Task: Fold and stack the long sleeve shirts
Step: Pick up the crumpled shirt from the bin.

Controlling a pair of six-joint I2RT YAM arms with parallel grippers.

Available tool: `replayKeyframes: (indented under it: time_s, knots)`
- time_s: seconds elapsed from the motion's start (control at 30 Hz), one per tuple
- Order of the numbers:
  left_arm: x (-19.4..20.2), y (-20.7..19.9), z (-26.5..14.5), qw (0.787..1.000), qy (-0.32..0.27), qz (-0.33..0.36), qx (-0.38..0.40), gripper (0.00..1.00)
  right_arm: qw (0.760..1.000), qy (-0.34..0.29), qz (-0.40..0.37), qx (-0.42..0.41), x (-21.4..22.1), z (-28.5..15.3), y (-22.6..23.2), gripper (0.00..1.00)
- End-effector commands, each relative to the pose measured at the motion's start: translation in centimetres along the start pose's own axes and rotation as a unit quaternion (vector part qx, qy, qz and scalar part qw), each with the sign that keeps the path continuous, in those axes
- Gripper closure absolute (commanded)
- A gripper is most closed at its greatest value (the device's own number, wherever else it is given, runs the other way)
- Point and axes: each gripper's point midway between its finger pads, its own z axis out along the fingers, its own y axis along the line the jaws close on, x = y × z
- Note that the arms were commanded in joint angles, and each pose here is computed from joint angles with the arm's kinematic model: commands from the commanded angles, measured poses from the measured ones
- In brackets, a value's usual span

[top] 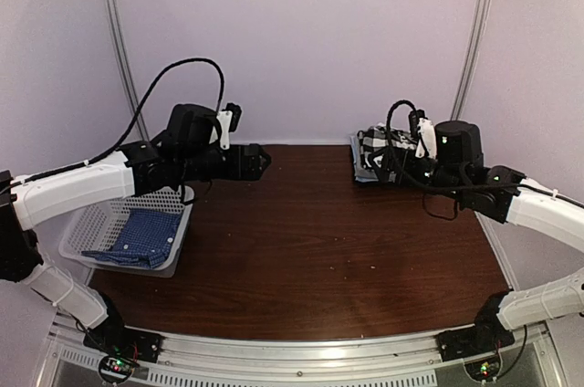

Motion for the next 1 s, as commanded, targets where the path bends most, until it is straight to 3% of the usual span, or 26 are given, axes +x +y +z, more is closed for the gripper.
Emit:
replayKeyframes:
  time_s: [0.0,0.3,0.63,0.77,0.97]
  knots:
    - [-2.4,-0.5,-1.2,0.999,-0.038,0.006,0.006,0.03,1.000,-0.018,0.002,-0.003,-1.2,-0.3,0.6,0.00]
    - [-1.9,0.5,-1.8,0.999,-0.032,0.001,-0.018,0.02,1.000,-0.017,-0.005,0.002,-1.3,-0.5,0.4,0.00]
    - [0.6,4.2,-4.2,0.994,0.008,-0.035,-0.102,0.02,1.000,-0.014,-0.017,0.000,-1.0,-0.3,0.4,0.00]
    - [2.3,7.4,-6.9,0.981,0.029,-0.082,-0.174,0.02,1.000,-0.005,-0.024,-0.002,-0.5,0.2,0.4,0.00]
    - [6.3,13.1,-11.6,0.943,0.064,-0.160,-0.284,0.02,0.999,0.006,-0.034,-0.013,0.4,1.0,0.7,0.00]
